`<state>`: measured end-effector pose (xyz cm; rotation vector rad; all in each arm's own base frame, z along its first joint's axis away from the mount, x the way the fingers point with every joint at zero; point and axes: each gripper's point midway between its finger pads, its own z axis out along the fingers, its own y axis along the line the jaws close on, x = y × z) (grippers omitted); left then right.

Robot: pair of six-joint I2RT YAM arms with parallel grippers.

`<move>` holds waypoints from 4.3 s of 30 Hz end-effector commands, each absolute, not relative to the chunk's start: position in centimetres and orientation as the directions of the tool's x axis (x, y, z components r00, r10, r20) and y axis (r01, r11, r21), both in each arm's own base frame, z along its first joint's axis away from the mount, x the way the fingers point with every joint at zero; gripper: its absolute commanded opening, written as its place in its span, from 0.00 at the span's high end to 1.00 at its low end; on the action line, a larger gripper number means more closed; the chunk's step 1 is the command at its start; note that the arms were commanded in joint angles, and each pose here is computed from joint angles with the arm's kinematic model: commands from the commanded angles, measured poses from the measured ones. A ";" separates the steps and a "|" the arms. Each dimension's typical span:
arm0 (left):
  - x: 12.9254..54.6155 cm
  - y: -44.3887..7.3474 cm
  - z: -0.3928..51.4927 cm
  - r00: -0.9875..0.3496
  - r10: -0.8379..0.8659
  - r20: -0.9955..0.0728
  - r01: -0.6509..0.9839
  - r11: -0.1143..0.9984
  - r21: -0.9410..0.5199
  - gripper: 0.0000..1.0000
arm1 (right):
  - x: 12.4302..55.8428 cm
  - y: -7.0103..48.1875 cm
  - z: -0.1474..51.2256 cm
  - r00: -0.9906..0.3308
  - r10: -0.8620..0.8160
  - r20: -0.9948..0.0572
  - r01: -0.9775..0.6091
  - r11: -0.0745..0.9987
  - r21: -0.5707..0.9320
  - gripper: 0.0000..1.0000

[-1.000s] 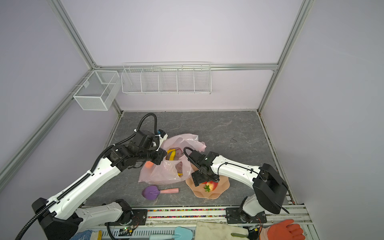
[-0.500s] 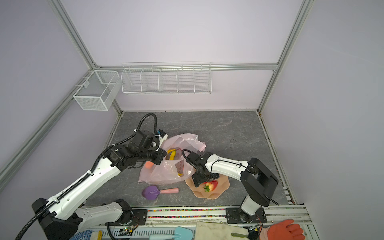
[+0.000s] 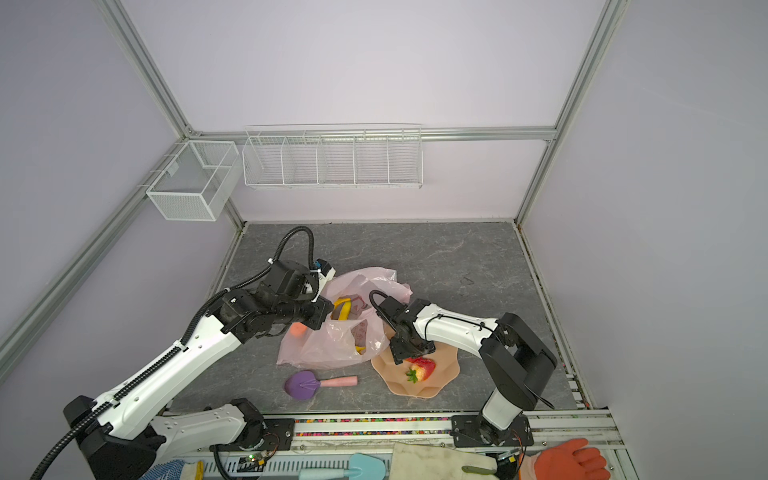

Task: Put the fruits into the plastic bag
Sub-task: 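Lift the second strawberry with the right gripper and carry it into the bag, then open the right gripper to release the strawberry inside the bag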

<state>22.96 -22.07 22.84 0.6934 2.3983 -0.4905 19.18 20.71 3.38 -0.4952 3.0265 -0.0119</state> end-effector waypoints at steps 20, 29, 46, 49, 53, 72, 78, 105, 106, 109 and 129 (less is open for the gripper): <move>22.9 -21.8 23.4 -0.683 0.360 -0.635 0.578 0.798 -0.169 1.00 | 20.5 20.7 3.8 -0.944 -0.312 -0.106 -0.311 0.950 -0.023 0.41; 22.8 -21.8 23.4 -0.683 0.361 -0.636 0.578 0.799 -0.167 1.00 | 21.0 20.5 6.6 -0.935 -0.302 -0.186 -0.306 0.952 -0.008 0.51; 22.7 -21.9 23.6 -0.682 0.357 -0.639 0.580 0.795 -0.175 1.00 | 22.1 22.3 11.2 -0.865 -0.368 -0.340 -0.411 0.909 0.062 0.53; 22.8 -21.9 23.8 -0.681 0.358 -0.639 0.582 0.795 -0.174 1.00 | 22.5 23.8 11.9 -0.845 -0.391 -0.365 -0.449 0.889 0.085 0.53; 22.9 -22.0 24.0 -0.677 0.358 -0.643 0.583 0.794 -0.172 1.00 | 22.6 26.4 12.9 -0.810 -0.435 -0.395 -0.513 0.851 0.114 0.54; 23.1 -22.2 24.3 -0.674 0.363 -0.643 0.587 0.792 -0.168 1.00 | 23.4 34.2 13.7 -0.849 -0.347 -0.400 -0.493 0.793 0.358 0.54; 23.3 -22.4 24.4 -0.670 0.367 -0.646 0.592 0.788 -0.166 1.00 | 23.2 36.7 12.8 -0.923 -0.205 -0.327 -0.357 0.774 0.522 0.56; 23.4 -22.4 24.5 -0.666 0.363 -0.651 0.592 0.789 -0.166 1.00 | 25.3 42.2 7.8 -0.999 0.020 -0.050 -0.015 0.789 0.614 0.19; 23.3 -22.4 24.4 -0.666 0.364 -0.651 0.592 0.789 -0.165 1.00 | 25.3 42.0 7.9 -0.998 0.018 -0.057 -0.020 0.792 0.610 0.14; 23.3 -22.3 24.3 -0.667 0.364 -0.650 0.590 0.791 -0.162 1.00 | 25.4 41.5 8.8 -0.996 0.013 -0.083 -0.040 0.797 0.603 0.02; 23.3 -22.3 23.7 -0.674 0.354 -0.649 0.581 0.796 -0.170 1.00 | 24.5 34.0 13.4 -0.972 0.002 -0.235 -0.116 0.865 0.488 0.11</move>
